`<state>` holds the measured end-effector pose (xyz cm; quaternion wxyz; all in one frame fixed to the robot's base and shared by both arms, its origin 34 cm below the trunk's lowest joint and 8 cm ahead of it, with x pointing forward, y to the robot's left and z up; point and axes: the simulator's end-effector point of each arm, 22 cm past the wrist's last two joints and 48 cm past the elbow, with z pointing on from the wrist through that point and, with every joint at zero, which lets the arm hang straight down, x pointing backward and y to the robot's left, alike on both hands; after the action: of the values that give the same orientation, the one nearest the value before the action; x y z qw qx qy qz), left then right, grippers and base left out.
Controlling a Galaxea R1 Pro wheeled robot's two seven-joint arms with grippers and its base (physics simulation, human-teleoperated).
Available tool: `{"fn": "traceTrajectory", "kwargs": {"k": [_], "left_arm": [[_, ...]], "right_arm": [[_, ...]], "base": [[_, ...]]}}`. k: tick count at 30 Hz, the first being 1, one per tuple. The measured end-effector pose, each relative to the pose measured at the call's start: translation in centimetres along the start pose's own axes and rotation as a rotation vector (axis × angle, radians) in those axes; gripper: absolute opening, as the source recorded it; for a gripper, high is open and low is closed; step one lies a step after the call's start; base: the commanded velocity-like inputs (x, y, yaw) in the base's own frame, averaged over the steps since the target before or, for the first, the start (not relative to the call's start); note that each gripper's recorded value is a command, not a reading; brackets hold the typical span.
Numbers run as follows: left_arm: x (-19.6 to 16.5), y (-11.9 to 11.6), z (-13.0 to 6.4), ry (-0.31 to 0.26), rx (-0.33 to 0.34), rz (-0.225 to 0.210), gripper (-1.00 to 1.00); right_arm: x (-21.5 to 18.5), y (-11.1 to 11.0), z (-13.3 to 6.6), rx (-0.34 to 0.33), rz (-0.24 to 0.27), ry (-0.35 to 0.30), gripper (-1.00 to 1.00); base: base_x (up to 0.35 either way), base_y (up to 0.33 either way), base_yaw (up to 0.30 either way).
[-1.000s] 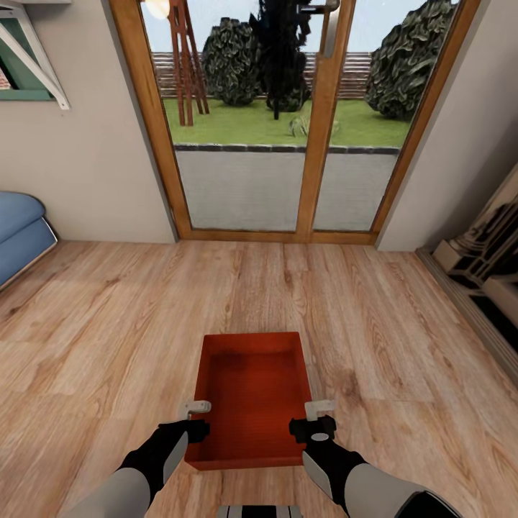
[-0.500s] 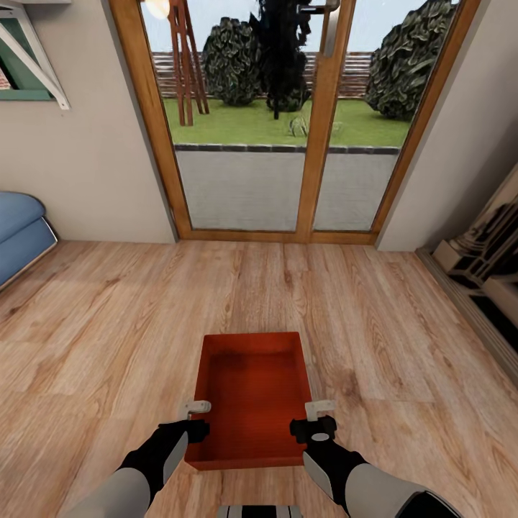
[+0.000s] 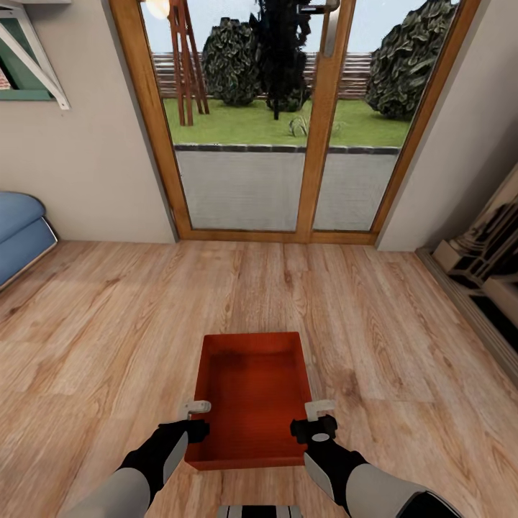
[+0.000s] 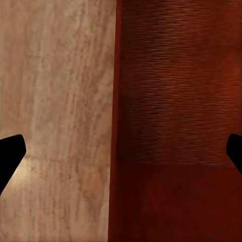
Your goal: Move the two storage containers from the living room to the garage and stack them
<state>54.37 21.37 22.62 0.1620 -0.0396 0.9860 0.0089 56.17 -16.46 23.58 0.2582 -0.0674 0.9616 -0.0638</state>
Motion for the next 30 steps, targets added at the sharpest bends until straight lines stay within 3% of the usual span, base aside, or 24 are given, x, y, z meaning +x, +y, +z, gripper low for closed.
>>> {"fn": "traceTrajectory", "kwargs": {"k": [12,30], "left_arm": [[1.0,0.0,1.5,0.000,0.000,0.000,1.00],[1.2,0.0,1.9,0.000,0.000,0.000,1.00]], "right_arm": [[1.5,-1.0,1.6,0.017,-0.003,0.002,1.00],[1.8,-1.0,1.9,0.018,-0.003,0.002,1.00]], "base": [[0.000,0.000,0.000],[0.000,0.000,0.000]]}}
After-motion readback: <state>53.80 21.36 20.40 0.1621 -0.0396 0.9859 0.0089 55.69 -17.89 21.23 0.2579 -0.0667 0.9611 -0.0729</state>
